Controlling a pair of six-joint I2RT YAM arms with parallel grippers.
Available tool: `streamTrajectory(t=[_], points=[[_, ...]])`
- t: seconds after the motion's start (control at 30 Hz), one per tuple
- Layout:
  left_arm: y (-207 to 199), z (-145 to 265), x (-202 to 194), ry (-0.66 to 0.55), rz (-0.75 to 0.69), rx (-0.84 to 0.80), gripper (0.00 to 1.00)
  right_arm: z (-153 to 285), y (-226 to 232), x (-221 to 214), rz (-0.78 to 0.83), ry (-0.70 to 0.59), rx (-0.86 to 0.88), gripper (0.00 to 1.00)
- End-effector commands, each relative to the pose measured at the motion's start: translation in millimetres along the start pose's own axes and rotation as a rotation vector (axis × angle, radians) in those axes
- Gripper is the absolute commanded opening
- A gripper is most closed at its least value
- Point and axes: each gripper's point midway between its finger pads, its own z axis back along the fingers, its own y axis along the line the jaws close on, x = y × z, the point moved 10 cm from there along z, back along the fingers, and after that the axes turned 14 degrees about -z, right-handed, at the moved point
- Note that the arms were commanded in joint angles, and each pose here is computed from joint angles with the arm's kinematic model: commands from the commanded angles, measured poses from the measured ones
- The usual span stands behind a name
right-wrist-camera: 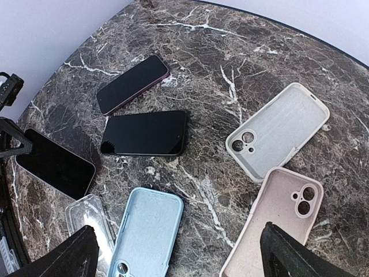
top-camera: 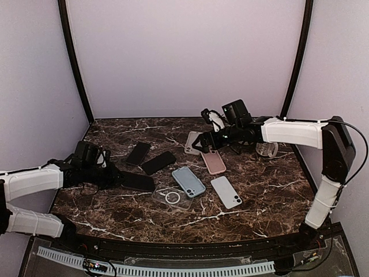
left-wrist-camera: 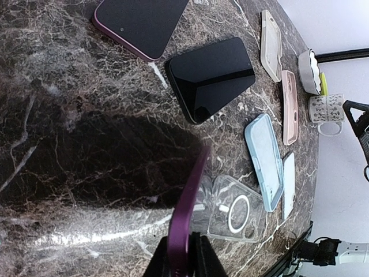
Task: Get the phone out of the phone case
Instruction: Place the phone at the center of the board, then reset both arms
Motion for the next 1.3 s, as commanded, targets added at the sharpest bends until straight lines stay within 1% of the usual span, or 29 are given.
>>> streamTrajectory(t=[0.0, 0.1, 0.17, 0.27, 0.43, 0.47, 0.57, 0.63, 0.7, 0.73, 0.77, 0.8, 0.83, 0.87, 0.9, 0.93, 1.03, 1.2, 1.23, 1.27], points=[[33, -14, -28, 0.11, 0.003, 0.188, 0.14, 12, 1, 1, -0.018, -0.027, -0.013, 0.98], [36, -16, -30, 0.115, 0.009, 0.203, 0.15, 15, 1, -1, -0.028, -0.03, -0.014, 0.99], [38, -17, -31, 0.116, 0.011, 0.212, 0.18, 17, 1, -2, -0.028, -0.031, -0.023, 0.99], [40, -18, -33, 0.112, 0.013, 0.23, 0.25, 23, 0, -4, -0.024, -0.036, -0.044, 0.98], [43, -17, -34, 0.106, 0.015, 0.253, 0.32, 30, -3, -12, -0.018, -0.036, -0.08, 0.99], [42, -16, -32, 0.099, 0.011, 0.258, 0.35, 30, -4, -13, -0.015, -0.038, -0.087, 0.99], [42, -13, -30, 0.102, 0.006, 0.29, 0.42, 34, -5, -15, -0.003, -0.04, -0.11, 0.99], [41, -8, -26, 0.094, 0.001, 0.323, 0.49, 36, -6, -14, 0.009, -0.045, -0.124, 0.99], [38, -3, -21, 0.075, -0.008, 0.353, 0.6, 40, -6, -14, 0.024, -0.056, -0.146, 0.99], [39, 0, -20, 0.073, -0.014, 0.379, 0.63, 43, -7, -13, 0.03, -0.066, -0.157, 0.99], [34, 4, -14, 0.051, -0.023, 0.375, 0.72, 45, -8, -12, 0.032, -0.071, -0.164, 0.98], [36, 8, -12, 0.044, -0.036, 0.418, 0.78, 47, -10, -12, 0.033, -0.075, -0.172, 0.99], [31, 14, -4, 0.007, -0.049, 0.443, 0.85, 50, -12, -11, 0.033, -0.084, -0.181, 0.99], [31, 18, -3, 0.016, -0.063, 0.471, 0.89, 53, -14, -10, 0.03, -0.092, -0.19, 0.99], [27, 24, 6, -0.024, -0.078, 0.499, 0.92, 56, -17, -9, 0.025, -0.102, -0.199, 0.99], [26, 28, 9, -0.022, -0.099, 0.525, 0.93, 59, -21, -9, 0.017, -0.114, -0.208, 0.99], [19, 47, 28, -0.115, -0.183, 0.621, 0.95, 69, -30, -5, -0.013, -0.155, -0.239, 0.99], [13, 68, 46, -0.256, -0.341, 0.735, 0.95, 91, -49, -2, -0.07, -0.293, -0.413, 0.99], [14, 71, 48, -0.271, -0.392, 0.775, 0.95, 96, -52, -2, -0.078, -0.311, -0.439, 0.99], [14, 72, 50, -0.316, -0.416, 0.782, 0.95, 99, -55, -3, -0.085, -0.329, -0.463, 0.99]])
